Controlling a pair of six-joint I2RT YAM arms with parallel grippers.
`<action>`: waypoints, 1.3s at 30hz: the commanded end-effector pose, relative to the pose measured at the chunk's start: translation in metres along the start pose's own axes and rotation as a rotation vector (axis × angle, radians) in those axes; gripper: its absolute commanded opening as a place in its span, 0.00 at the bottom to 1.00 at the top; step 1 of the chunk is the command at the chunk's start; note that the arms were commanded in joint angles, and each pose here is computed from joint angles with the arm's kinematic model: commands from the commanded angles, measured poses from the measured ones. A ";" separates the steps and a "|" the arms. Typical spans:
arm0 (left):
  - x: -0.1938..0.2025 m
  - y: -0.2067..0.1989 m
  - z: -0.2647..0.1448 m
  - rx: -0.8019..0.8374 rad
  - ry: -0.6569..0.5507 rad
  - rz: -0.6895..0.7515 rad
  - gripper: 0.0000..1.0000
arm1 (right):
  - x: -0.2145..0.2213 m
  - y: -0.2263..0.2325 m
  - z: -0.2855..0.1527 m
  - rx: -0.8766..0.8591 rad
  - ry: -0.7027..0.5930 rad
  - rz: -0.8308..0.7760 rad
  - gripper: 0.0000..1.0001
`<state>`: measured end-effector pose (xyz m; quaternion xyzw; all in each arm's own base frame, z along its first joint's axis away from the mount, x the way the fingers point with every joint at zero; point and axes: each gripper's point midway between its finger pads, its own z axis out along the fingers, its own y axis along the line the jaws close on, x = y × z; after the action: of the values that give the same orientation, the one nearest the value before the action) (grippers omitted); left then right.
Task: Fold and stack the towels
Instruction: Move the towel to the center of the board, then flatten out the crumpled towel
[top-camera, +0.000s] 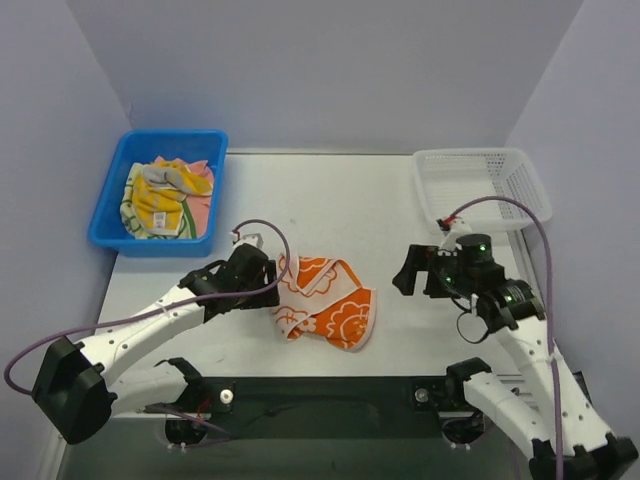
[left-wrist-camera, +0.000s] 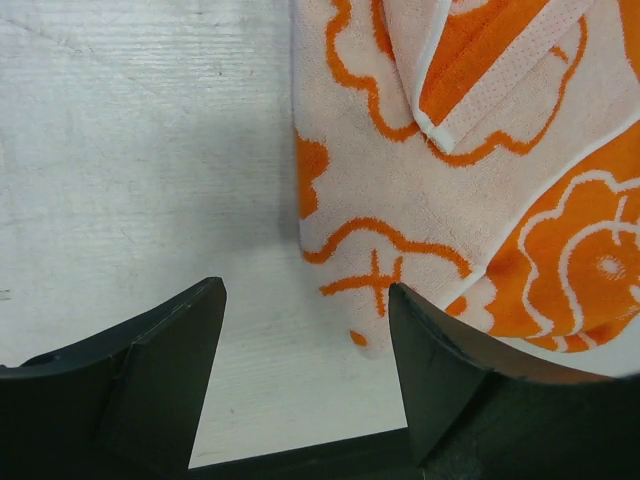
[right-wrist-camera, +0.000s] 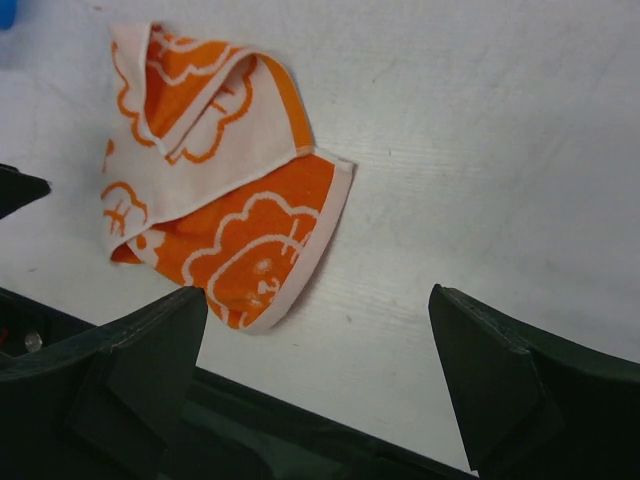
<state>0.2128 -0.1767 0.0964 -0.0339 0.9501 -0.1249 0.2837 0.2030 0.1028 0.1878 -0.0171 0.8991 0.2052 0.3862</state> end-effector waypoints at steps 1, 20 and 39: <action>-0.028 -0.013 -0.014 0.069 -0.126 -0.003 0.77 | 0.019 0.010 0.030 0.024 0.142 -0.052 0.98; -0.074 -0.076 0.086 0.011 -0.097 -0.019 0.59 | 0.042 0.021 0.190 0.182 0.310 -0.020 0.48; -0.033 -0.053 0.093 0.004 -0.042 -0.111 0.55 | 0.096 0.016 0.206 0.170 0.481 0.009 0.45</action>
<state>0.2818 -0.2325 0.0283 -0.0746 0.9556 -0.1017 0.2663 0.2849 0.2079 0.0114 -0.0308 0.9726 0.1253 0.1932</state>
